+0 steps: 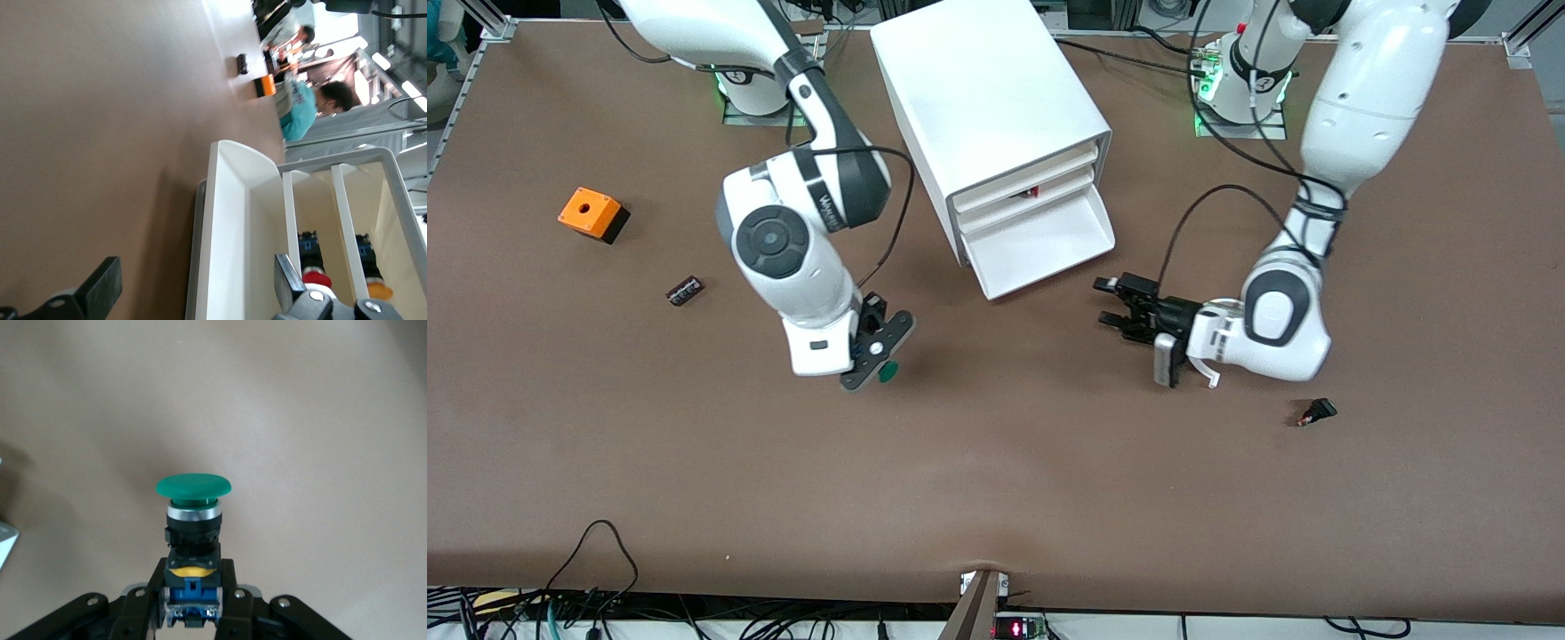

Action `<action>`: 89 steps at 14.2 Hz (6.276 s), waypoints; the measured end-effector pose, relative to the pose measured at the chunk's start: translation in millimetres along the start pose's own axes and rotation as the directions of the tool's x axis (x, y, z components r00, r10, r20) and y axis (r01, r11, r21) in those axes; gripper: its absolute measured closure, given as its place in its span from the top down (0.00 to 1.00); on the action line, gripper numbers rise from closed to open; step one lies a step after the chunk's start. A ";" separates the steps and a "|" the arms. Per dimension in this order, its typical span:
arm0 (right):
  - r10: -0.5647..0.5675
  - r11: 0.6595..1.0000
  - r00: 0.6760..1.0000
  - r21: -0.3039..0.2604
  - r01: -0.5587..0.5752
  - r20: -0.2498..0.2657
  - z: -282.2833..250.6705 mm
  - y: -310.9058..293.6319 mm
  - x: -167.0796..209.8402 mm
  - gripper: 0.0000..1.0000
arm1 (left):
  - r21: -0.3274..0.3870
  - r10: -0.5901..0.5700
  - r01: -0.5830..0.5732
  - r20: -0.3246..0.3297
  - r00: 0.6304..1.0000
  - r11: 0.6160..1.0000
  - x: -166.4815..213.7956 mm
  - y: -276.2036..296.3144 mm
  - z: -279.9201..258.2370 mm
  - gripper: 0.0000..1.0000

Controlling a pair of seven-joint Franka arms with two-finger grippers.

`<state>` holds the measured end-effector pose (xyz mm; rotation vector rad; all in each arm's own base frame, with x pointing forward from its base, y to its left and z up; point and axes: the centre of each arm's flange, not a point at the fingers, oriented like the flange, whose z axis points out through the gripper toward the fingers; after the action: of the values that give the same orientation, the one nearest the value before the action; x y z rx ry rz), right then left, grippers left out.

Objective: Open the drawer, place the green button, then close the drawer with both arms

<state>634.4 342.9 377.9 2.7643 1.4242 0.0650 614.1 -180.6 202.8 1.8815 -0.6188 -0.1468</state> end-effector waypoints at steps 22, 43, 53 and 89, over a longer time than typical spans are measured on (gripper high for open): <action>-0.524 0.852 0.851 0.001 0.524 0.044 48.6 -268.7 88.4 0.33 | 0.881 -0.500 0.095 0.171 0.849 0.464 14.4 246.2 -204.3 1.00; -0.468 0.884 0.881 0.049 0.466 0.067 78.2 -284.1 83.7 0.99 | 0.882 -0.353 0.408 -0.313 0.882 0.236 -62.6 310.9 -250.9 1.00; -0.281 0.957 0.950 0.040 0.289 -0.133 -35.7 -202.1 88.3 1.00 | 0.870 -0.380 0.423 -0.313 0.870 0.254 -64.8 308.1 -244.8 1.00; 0.699 0.712 0.715 0.080 -0.697 0.017 -214.5 217.8 -358.0 1.00 | 0.475 -0.482 0.853 -0.708 0.516 0.214 18.3 111.9 82.6 1.00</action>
<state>592.9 -73.1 594.2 3.1931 0.2868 0.0418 559.3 -288.2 274.2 2.8767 0.7293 -0.0225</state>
